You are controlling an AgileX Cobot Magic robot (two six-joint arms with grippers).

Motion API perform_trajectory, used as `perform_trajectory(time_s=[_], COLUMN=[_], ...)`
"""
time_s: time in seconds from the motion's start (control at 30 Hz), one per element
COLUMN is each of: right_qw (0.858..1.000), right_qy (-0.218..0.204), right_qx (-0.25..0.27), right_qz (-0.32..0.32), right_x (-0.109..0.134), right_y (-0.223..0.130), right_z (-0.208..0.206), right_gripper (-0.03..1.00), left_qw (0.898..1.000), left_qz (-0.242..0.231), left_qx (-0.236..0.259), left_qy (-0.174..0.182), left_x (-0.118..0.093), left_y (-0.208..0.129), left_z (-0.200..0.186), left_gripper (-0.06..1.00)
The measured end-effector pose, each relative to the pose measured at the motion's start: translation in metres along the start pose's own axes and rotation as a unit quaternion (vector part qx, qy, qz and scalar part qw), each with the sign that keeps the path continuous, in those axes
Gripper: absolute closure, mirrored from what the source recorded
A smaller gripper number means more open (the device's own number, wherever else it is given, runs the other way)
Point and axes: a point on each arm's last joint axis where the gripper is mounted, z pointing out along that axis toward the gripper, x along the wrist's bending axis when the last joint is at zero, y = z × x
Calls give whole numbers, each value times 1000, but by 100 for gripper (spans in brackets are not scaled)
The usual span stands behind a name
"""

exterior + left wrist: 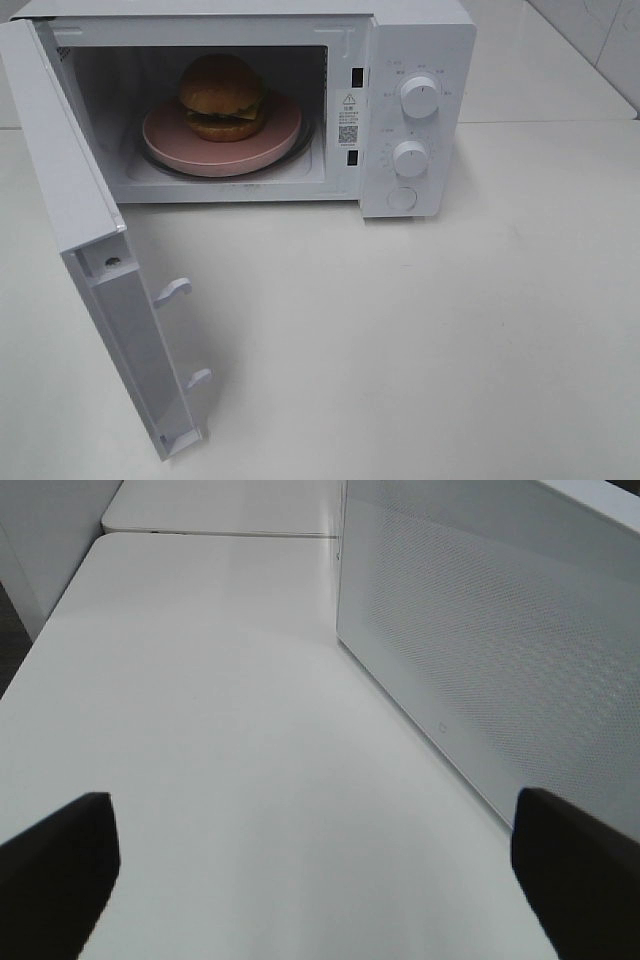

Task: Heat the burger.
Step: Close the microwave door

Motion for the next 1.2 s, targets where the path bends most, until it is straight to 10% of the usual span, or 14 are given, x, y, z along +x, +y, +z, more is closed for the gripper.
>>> perform_trajectory(time_s=[0.7,1.2], right_qw=[1000,1000], right_qy=[0,0], right_qx=[0,0], right_qz=[0,0], right_x=[0,0], right_y=[0,0], right_z=[0,0], right_gripper=[21,21], left_qw=[998,998], left_qz=[1,1], left_qx=[-56,-58], left_qy=[4,18], left_x=[0,7], left_y=[13,51], left_z=[-7,30], left_gripper=[-2,68])
